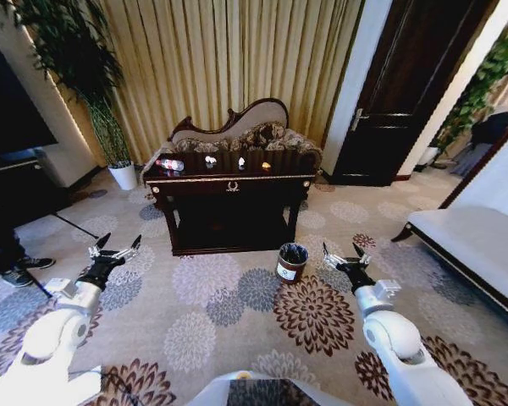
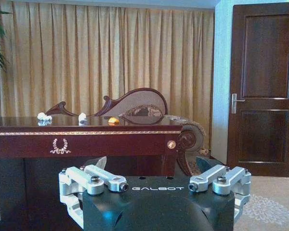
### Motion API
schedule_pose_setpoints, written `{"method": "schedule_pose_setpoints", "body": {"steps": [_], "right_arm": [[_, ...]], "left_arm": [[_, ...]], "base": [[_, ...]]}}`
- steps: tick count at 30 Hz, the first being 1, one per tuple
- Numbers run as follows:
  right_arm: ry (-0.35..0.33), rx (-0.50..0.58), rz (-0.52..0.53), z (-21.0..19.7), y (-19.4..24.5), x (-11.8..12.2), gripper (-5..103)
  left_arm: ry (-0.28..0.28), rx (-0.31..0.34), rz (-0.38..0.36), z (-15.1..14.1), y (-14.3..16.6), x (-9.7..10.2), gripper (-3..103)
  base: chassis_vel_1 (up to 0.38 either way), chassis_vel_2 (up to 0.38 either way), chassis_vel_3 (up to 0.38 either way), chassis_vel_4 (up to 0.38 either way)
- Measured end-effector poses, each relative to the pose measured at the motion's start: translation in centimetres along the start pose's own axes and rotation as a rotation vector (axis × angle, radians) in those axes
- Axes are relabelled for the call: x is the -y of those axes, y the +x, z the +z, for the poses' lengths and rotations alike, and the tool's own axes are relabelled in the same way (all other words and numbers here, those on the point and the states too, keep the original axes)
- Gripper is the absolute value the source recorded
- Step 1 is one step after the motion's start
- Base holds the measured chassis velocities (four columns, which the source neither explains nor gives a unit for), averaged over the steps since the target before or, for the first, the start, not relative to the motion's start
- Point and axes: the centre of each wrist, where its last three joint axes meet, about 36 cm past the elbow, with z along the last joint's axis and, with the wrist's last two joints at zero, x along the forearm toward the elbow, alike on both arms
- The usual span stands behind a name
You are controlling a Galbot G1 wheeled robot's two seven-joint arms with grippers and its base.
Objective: Move to the front of the table and place the trash on the table into the trash bin.
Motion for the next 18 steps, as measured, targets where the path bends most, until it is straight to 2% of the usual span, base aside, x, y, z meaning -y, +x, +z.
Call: {"method": "schedule_pose_setpoints", "body": {"steps": [18], "right_arm": [[0.010,-0.005,0.004,0.27,0.18,-0.10,100]], "left_arm": [[0.007,-0.004,0.000,0.37,0.02,0.08,100]], "base": [[-0.117,0.113,0.117,-0.120]]}}
